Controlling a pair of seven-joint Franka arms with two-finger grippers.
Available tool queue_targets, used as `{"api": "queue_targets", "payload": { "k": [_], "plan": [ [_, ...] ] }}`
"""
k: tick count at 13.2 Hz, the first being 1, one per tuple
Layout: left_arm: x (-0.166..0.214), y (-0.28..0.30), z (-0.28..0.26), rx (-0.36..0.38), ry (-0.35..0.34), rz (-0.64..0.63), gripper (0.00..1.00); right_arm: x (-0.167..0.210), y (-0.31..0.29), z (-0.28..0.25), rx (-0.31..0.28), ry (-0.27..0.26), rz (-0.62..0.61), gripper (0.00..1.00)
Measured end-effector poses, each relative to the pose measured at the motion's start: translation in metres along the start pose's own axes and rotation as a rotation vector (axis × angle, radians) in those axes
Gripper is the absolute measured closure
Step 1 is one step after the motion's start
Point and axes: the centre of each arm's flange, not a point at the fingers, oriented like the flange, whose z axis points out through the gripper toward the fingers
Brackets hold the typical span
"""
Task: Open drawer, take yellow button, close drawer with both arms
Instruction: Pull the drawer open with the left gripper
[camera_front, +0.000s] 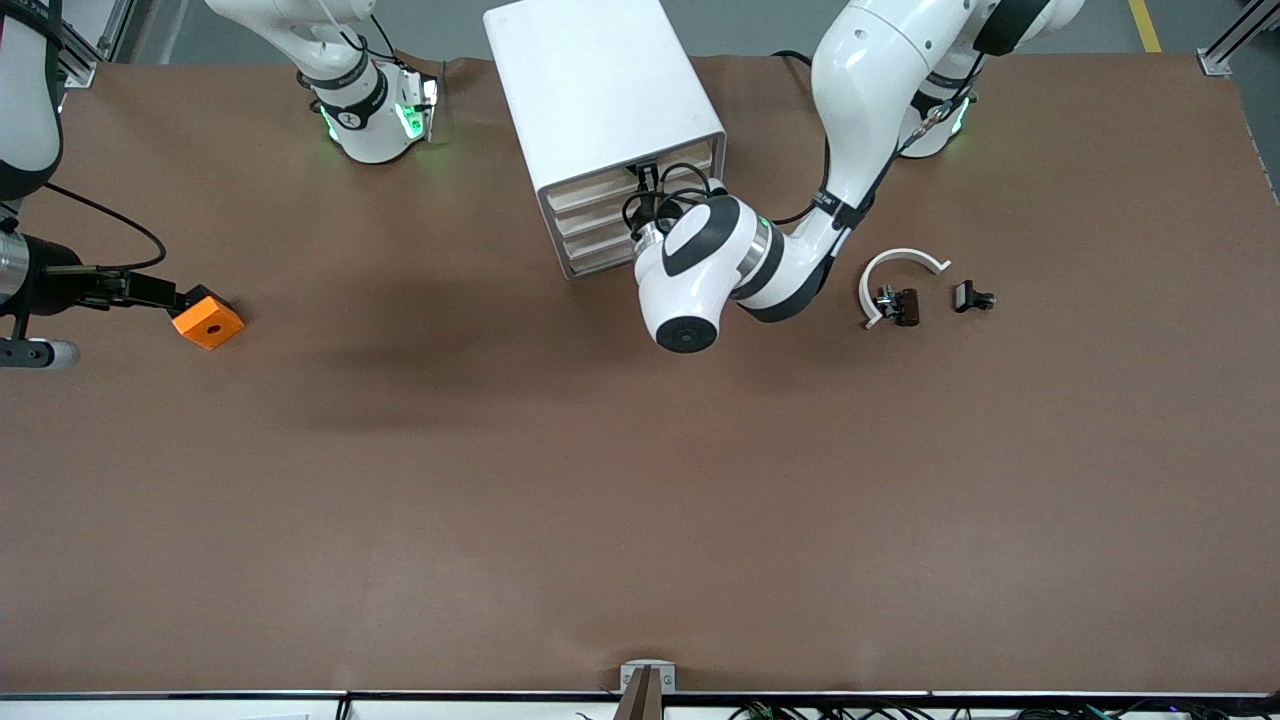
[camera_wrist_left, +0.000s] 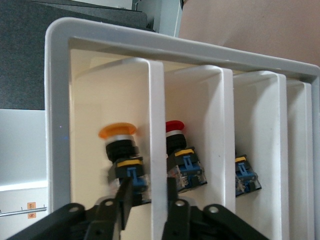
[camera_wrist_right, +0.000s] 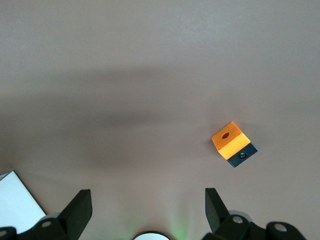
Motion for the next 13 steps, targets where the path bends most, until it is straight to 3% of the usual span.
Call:
{"api": "queue_targets", "payload": {
  "k": [1,2,8,13],
  "plan": [
    [-0.003,0.003,0.004,-0.012,0.001,-0.002,0.85,0.0,0.0,0.0,0.0,0.0,0.0,0.0],
    [-0.005,0.004,0.007,-0.011,0.005,-0.002,0.87,0.0,0.0,0.0,0.0,0.0,0.0,0.0],
    [-0.003,0.004,-0.006,-0.031,-0.012,-0.003,0.87,0.0,0.0,0.0,0.0,-0.001,0.0,0.0],
    [0.031,0.019,-0.084,-0.113,-0.137,-0.02,0.87,0.0,-0.002,0.0,0.016,0.002,0.015,0.0]
  ]
}}
